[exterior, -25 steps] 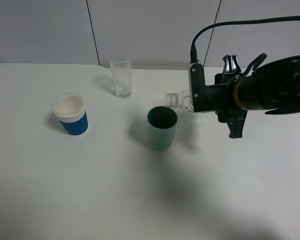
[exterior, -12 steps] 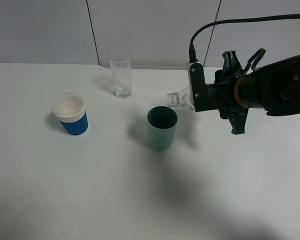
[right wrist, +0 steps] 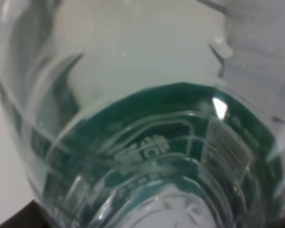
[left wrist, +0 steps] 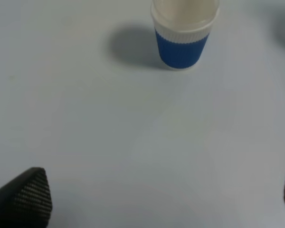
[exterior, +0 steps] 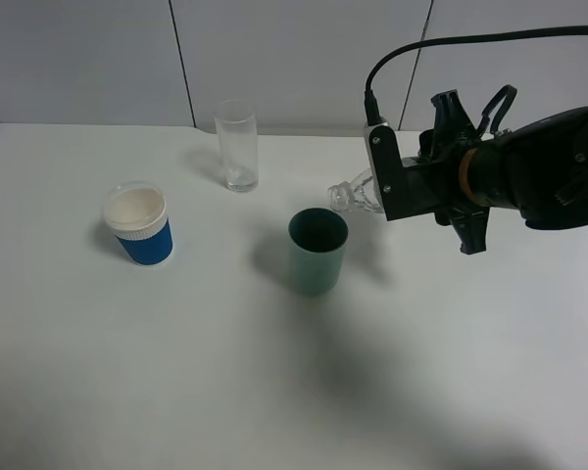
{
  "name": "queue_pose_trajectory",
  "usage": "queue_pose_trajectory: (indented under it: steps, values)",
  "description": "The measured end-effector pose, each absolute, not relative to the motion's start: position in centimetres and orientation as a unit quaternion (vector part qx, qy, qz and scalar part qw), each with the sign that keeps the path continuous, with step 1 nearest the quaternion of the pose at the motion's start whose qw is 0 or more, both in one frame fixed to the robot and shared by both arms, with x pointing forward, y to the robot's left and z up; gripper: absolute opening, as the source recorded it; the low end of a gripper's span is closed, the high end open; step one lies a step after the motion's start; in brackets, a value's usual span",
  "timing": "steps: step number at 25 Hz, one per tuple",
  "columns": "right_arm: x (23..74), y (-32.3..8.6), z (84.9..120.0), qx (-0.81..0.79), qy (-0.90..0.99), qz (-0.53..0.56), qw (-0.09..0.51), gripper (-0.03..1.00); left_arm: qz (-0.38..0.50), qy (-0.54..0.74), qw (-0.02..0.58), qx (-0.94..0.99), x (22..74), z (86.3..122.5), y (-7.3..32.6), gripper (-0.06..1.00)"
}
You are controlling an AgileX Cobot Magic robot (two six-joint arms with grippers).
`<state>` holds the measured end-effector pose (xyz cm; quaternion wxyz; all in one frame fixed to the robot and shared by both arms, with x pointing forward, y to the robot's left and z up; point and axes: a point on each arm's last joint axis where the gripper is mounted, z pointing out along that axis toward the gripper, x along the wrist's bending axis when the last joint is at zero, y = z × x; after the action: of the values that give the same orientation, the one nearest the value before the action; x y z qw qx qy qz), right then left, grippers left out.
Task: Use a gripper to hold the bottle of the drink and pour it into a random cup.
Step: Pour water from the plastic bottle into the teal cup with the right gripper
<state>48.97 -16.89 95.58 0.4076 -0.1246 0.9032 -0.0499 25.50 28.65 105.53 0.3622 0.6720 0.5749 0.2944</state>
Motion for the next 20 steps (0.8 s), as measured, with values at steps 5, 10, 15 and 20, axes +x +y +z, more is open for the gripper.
queue_pose_trajectory:
  steps: [5,10,15,20]
  values:
    - [49.05,-16.86,95.68,-0.138,0.898,-0.055,0.413,0.54,0.294,0.575,0.362,0.672,25.5,105.53,28.65,0.99]
    - [49.17,-17.01,95.82,-0.145,0.893,-0.069,0.42,0.54,0.294,0.575,0.362,0.672,25.5,105.53,28.65,0.99]
    - [49.21,-17.0,95.86,-0.151,0.891,-0.071,0.423,0.54,0.294,0.575,0.362,0.672,25.5,105.53,28.65,0.99]
    - [49.23,-17.07,95.89,-0.149,0.89,-0.075,0.424,0.54,0.294,0.575,0.362,0.672,25.5,105.53,28.65,0.99]
